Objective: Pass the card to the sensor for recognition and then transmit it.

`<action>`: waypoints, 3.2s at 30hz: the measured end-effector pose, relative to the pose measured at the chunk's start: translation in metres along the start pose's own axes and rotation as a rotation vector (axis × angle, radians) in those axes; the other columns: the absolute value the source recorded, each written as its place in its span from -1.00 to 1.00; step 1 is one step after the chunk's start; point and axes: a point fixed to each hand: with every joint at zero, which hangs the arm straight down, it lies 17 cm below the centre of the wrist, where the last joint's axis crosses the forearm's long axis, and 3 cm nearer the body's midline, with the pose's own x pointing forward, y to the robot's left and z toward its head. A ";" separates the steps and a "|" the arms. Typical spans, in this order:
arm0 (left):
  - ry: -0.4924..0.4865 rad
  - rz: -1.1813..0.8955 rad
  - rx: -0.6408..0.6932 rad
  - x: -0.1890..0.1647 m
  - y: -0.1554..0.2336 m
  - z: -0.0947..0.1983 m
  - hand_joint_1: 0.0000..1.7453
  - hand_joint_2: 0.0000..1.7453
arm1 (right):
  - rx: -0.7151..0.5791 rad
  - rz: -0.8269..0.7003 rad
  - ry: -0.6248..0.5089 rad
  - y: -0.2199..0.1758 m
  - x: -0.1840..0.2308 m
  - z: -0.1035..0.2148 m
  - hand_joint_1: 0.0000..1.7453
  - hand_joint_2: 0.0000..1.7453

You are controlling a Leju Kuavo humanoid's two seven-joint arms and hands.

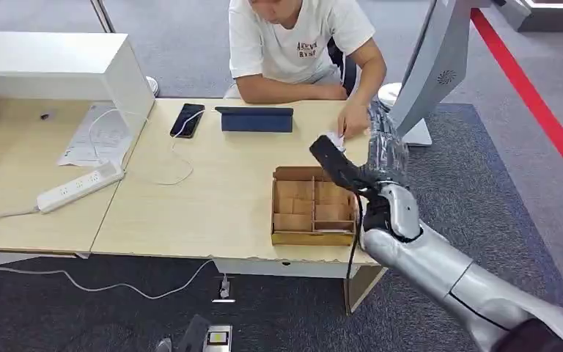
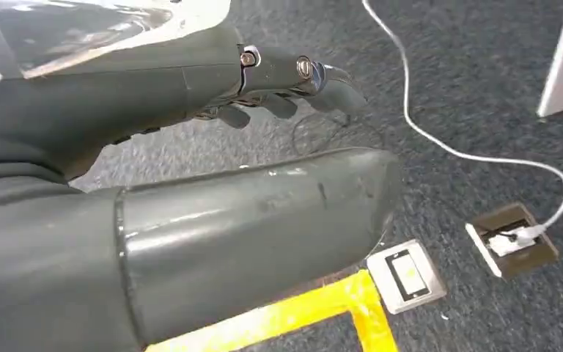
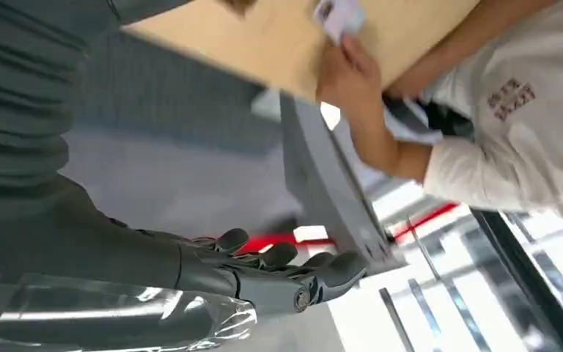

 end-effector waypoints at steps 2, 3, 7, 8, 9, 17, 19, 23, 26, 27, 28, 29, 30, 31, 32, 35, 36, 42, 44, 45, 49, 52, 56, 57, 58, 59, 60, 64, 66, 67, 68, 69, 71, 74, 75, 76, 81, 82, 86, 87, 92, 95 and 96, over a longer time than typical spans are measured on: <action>-0.014 -0.007 0.003 0.000 0.001 0.000 -1.00 -1.00 | 0.097 -0.260 0.039 0.018 0.001 0.009 -1.00 -1.00; -0.018 -0.006 0.005 -0.001 0.002 0.000 -1.00 -1.00 | 0.129 -0.349 0.053 0.025 0.001 0.014 -1.00 1.00; -0.058 -0.026 0.012 -0.003 0.004 0.002 -1.00 -1.00 | 0.157 -0.566 -0.033 0.027 0.026 0.032 -1.00 1.00; -0.075 -0.034 0.013 -0.003 0.004 0.004 -1.00 -1.00 | 0.149 -0.579 -0.087 0.025 0.035 0.042 -1.00 1.00; -0.081 -0.036 0.015 -0.004 0.004 0.004 -1.00 -1.00 | 0.150 -0.581 -0.112 0.027 0.039 0.051 -1.00 1.00; -0.052 0.003 0.043 -0.017 0.010 0.006 -1.00 -1.00 | 0.125 -0.416 -0.220 0.030 0.043 0.106 -1.00 1.00; -0.046 0.012 0.048 -0.018 0.011 0.005 -1.00 -1.00 | 0.132 -0.382 -0.209 0.035 0.038 0.115 -1.00 1.00; -0.027 0.031 0.053 -0.020 0.011 0.006 -1.00 -1.00 | 0.123 -0.250 -0.227 0.039 0.032 0.130 -1.00 1.00; -0.014 0.041 0.053 -0.021 0.010 0.006 -1.00 -1.00 | 0.105 -0.031 -0.283 0.045 0.033 0.140 -1.00 1.00; -0.011 0.043 0.052 -0.021 0.009 0.006 -1.00 -1.00 | 0.096 0.075 -0.293 0.048 0.031 0.142 -1.00 1.00; -0.007 0.046 0.050 -0.021 0.008 0.006 -1.00 -1.00 | 0.101 0.159 -0.295 0.053 0.027 0.144 -1.00 1.00; 0.004 0.049 0.046 -0.023 0.007 0.006 -1.00 -1.00 | 0.106 0.232 -0.304 0.058 0.024 0.148 -1.00 1.00; 0.011 0.052 0.044 -0.024 0.006 0.007 -1.00 -1.00 | 0.108 0.275 -0.310 0.061 0.022 0.151 -1.00 1.00; 0.019 0.057 0.041 -0.026 0.006 0.007 -1.00 -1.00 | 0.112 0.310 -0.319 0.065 0.021 0.154 -1.00 1.00; 0.024 0.060 0.040 -0.026 0.005 0.007 -1.00 -1.00 | 0.116 0.339 -0.323 0.069 0.018 0.155 -1.00 1.00; 0.029 0.066 0.038 -0.026 0.004 0.008 -1.00 -1.00 | 0.136 0.390 -0.331 0.078 0.012 0.159 -1.00 1.00; 0.032 0.069 0.037 -0.027 0.003 0.008 -1.00 -1.00 | 0.144 0.403 -0.332 0.082 0.010 0.160 -1.00 1.00; 0.050 0.093 0.038 -0.029 0.003 0.008 -1.00 -1.00 | 0.202 0.480 -0.329 0.104 -0.001 0.161 -1.00 1.00; 0.058 0.104 0.038 -0.030 0.003 0.008 -1.00 -1.00 | 0.221 0.495 -0.333 0.111 -0.002 0.158 -1.00 1.00; 0.063 0.111 0.037 -0.031 0.003 0.008 -1.00 -1.00 | 0.231 0.504 -0.335 0.115 -0.002 0.157 -1.00 1.00; 0.079 0.130 0.039 -0.034 0.002 0.009 -1.00 -1.00 | 0.260 0.522 -0.348 0.126 0.001 0.151 -1.00 1.00; 0.091 0.149 0.043 -0.036 0.002 0.009 -1.00 -1.00 | 0.280 0.526 -0.361 0.133 0.005 0.145 -1.00 1.00; 0.100 0.170 0.049 -0.037 0.003 0.010 -1.00 -1.00 | 0.288 0.550 -0.358 0.139 0.008 0.131 -1.00 1.00; 0.100 0.171 0.050 -0.037 0.003 0.010 -1.00 -1.00 | 0.290 0.555 -0.356 0.140 0.008 0.129 -1.00 1.00; 0.099 0.172 0.050 -0.037 0.003 0.010 -1.00 -1.00 | 0.292 0.561 -0.350 0.141 0.007 0.126 -1.00 1.00; 0.099 0.172 0.050 -0.036 0.003 0.010 -1.00 -1.00 | 0.293 0.568 -0.343 0.142 0.006 0.123 -1.00 1.00; 0.100 0.174 0.050 -0.036 0.002 0.010 -1.00 -1.00 | 0.293 0.579 -0.332 0.143 0.002 0.120 -1.00 1.00; 0.108 0.175 0.051 -0.037 0.003 0.010 -1.00 -1.00 | 0.290 0.603 -0.306 0.142 -0.007 0.113 -1.00 1.00; 0.115 0.181 0.054 -0.038 0.003 0.010 -1.00 -1.00 | 0.287 0.618 -0.285 0.142 -0.014 0.109 -1.00 1.00; 0.119 0.182 0.054 -0.039 0.003 0.010 -1.00 -1.00 | 0.283 0.622 -0.277 0.141 -0.017 0.108 -1.00 1.00; 0.122 0.184 0.055 -0.040 0.002 0.011 -1.00 -1.00 | 0.280 0.624 -0.268 0.141 -0.020 0.106 -1.00 1.00; 0.124 0.184 0.055 -0.041 0.003 0.011 -1.00 -1.00 | 0.276 0.626 -0.261 0.140 -0.022 0.105 -1.00 1.00; 0.126 0.184 0.056 -0.042 0.003 0.011 -1.00 -1.00 | 0.272 0.630 -0.246 0.139 -0.029 0.103 -1.00 1.00; 0.127 0.178 0.056 -0.043 0.003 0.011 -1.00 -1.00 | 0.265 0.632 -0.228 0.138 -0.036 0.100 -1.00 1.00; 0.128 0.176 0.057 -0.044 0.004 0.011 -1.00 -1.00 | 0.260 0.633 -0.224 0.137 -0.038 0.099 -1.00 1.00; 0.126 0.174 0.056 -0.044 0.003 0.011 -1.00 -1.00 | 0.255 0.632 -0.220 0.136 -0.040 0.099 -1.00 1.00; 0.117 0.156 0.051 -0.043 0.003 0.011 -1.00 -1.00 | 0.230 0.630 -0.203 0.131 -0.049 0.097 -1.00 1.00; 0.117 0.153 0.050 -0.043 0.003 0.011 -1.00 -1.00 | 0.227 0.634 -0.201 0.131 -0.052 0.097 -1.00 1.00; 0.111 0.139 0.044 -0.042 0.002 0.011 -1.00 -1.00 | 0.224 0.657 -0.185 0.128 -0.066 0.100 -1.00 1.00; 0.108 0.136 0.043 -0.041 0.002 0.010 -1.00 -1.00 | 0.224 0.660 -0.182 0.128 -0.069 0.100 -1.00 1.00; 0.105 0.127 0.041 -0.041 0.003 0.010 -1.00 -1.00 | 0.215 0.675 -0.179 0.124 -0.077 0.101 -1.00 1.00; 0.106 0.123 0.041 -0.041 0.003 0.010 -1.00 -1.00 | 0.211 0.683 -0.180 0.123 -0.081 0.106 -1.00 1.00; 0.105 0.120 0.040 -0.041 0.003 0.010 -1.00 -1.00 | 0.211 0.683 -0.181 0.123 -0.082 0.108 -1.00 1.00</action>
